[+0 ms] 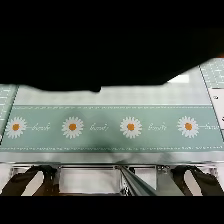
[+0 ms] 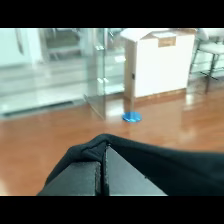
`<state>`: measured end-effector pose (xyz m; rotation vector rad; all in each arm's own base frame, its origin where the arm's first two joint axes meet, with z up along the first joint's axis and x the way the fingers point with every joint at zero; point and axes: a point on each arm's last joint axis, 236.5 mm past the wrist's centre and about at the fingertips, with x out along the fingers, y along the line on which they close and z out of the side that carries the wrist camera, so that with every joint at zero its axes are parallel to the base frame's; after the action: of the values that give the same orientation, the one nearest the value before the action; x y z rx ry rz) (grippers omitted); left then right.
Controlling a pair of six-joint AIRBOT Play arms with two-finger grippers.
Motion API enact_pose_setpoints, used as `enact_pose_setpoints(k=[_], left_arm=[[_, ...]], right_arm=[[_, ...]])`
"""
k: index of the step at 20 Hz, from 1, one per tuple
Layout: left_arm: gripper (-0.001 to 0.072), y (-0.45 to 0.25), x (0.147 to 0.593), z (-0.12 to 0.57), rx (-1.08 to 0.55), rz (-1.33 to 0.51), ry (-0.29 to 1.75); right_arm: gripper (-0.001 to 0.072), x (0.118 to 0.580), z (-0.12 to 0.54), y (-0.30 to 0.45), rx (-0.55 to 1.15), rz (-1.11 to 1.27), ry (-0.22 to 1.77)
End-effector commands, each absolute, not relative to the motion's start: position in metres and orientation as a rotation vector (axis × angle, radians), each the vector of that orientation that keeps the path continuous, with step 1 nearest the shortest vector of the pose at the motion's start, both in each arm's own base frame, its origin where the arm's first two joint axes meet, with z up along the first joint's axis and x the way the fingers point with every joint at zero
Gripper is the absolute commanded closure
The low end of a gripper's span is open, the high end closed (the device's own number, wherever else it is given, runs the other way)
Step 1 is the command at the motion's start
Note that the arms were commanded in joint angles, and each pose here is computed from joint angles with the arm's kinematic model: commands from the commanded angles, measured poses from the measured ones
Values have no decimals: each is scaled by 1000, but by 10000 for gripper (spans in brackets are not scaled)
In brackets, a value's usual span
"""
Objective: Fold the shirts.
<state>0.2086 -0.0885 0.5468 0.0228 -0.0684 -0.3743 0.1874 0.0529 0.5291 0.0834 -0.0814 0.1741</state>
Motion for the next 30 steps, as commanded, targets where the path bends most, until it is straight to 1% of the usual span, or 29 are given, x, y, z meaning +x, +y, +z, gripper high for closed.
enact_pose_setpoints(k=[1, 3, 4, 6, 8, 10, 13, 17, 19, 21, 22, 25, 28, 29, 30], left_arm=[[689, -88, 158, 544, 87, -328, -67], [689, -89, 155, 532, 84, -330, -38], [689, -88, 161, 520, 71, -332, -3], [689, -84, 189, 483, 31, -341, 116], [689, -77, 229, 433, -32, -344, 261], [688, -75, 273, 381, -104, -368, 374], [689, -76, 339, 309, -215, -385, 497], [689, -77, 424, 231, -260, -364, 606], [688, -70, 461, 202, -294, -327, 629], [688, -64, 486, 178, -331, -293, 650], [688, -61, 494, 168, -339, -282, 660], [688, -62, 505, 134, -373, -274, 729], [686, -63, 509, 107, -423, -256, 795], [670, -63, 510, 100, -429, -252, 808], [484, -63, 511, 94, -430, -250, 819]], right_arm=[[686, 135, 525, 52, 36, 104, -99], [686, 133, 509, 47, 36, 77, -37], [686, 135, 500, 44, 36, 67, 1], [686, 149, 479, 41, 54, 66, 76], [686, 176, 445, 38, 103, 84, 180], [686, 219, 399, 31, 176, 100, 281], [686, 296, 311, 24, 317, 143, 445], [686, 397, 207, 19, 509, 205, 618], [686, 446, 170, 22, 627, 252, 645], [686, 486, 137, 27, 750, 300, 679], [686, 504, 121, 31, 779, 313, 705], [686, 551, 83, 62, 820, 354, 790], [686, 585, 53, 81, 917, 348, 861], [685, 590, 45, 87, 948, 349, 888], [658, 593, 40, 90, 973, 349, 909]])
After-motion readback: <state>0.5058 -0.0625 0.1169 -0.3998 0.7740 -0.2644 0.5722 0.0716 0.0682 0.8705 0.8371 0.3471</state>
